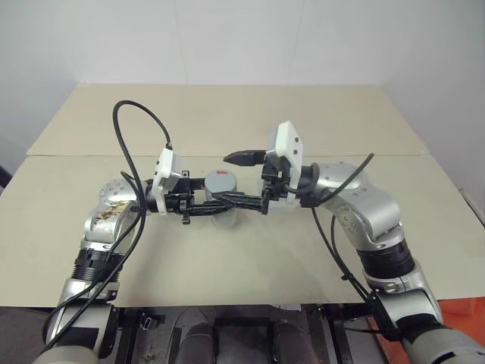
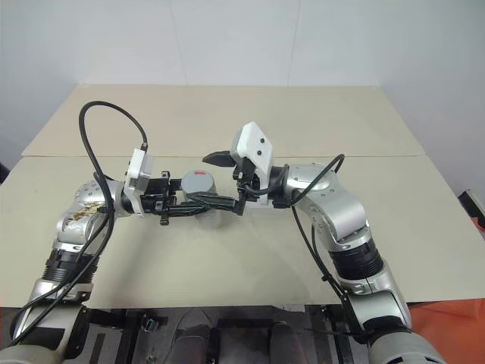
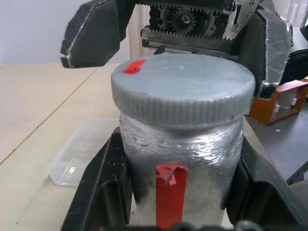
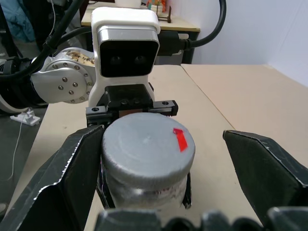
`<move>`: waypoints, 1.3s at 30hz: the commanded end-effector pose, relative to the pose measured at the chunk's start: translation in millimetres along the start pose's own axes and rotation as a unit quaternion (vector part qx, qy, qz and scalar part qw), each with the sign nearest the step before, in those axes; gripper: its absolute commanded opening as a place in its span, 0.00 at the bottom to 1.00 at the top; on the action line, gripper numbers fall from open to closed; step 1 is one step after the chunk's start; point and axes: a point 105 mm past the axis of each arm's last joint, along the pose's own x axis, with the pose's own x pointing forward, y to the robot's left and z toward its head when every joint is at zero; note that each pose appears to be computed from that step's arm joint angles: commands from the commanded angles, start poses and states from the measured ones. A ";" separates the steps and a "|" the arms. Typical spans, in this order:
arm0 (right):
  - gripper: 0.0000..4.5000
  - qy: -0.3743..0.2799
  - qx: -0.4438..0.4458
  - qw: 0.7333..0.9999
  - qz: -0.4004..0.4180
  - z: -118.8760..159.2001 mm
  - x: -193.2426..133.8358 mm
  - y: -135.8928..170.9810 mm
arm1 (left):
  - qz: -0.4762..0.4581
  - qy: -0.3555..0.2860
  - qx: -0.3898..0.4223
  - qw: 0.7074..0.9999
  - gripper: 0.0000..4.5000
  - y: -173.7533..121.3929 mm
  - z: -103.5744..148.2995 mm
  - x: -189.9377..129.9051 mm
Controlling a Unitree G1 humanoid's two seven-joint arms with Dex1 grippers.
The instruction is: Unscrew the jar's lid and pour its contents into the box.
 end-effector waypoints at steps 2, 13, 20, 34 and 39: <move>1.00 -0.009 -0.016 0.999 -0.040 8.8 -17.3 -13.6 | -0.012 -0.007 0.027 1.000 0.45 -1.2 12.9 -0.2; 1.00 -0.007 -0.017 0.999 -0.047 8.4 -26.1 -16.2 | -0.012 -0.006 0.026 1.000 0.45 -2.1 12.6 -0.7; 1.00 -0.001 -0.016 0.999 -0.051 6.1 -33.4 -18.8 | -0.013 -0.006 0.025 1.000 0.45 -2.0 12.2 -0.5; 1.00 -0.014 -0.031 0.999 0.001 15.5 -39.5 0.7 | -0.011 -0.005 0.025 1.000 0.45 -1.7 11.5 -0.9; 1.00 -0.020 -0.034 0.999 0.025 18.9 -32.4 11.8 | -0.012 -0.006 0.025 1.000 0.45 -1.5 11.4 -0.6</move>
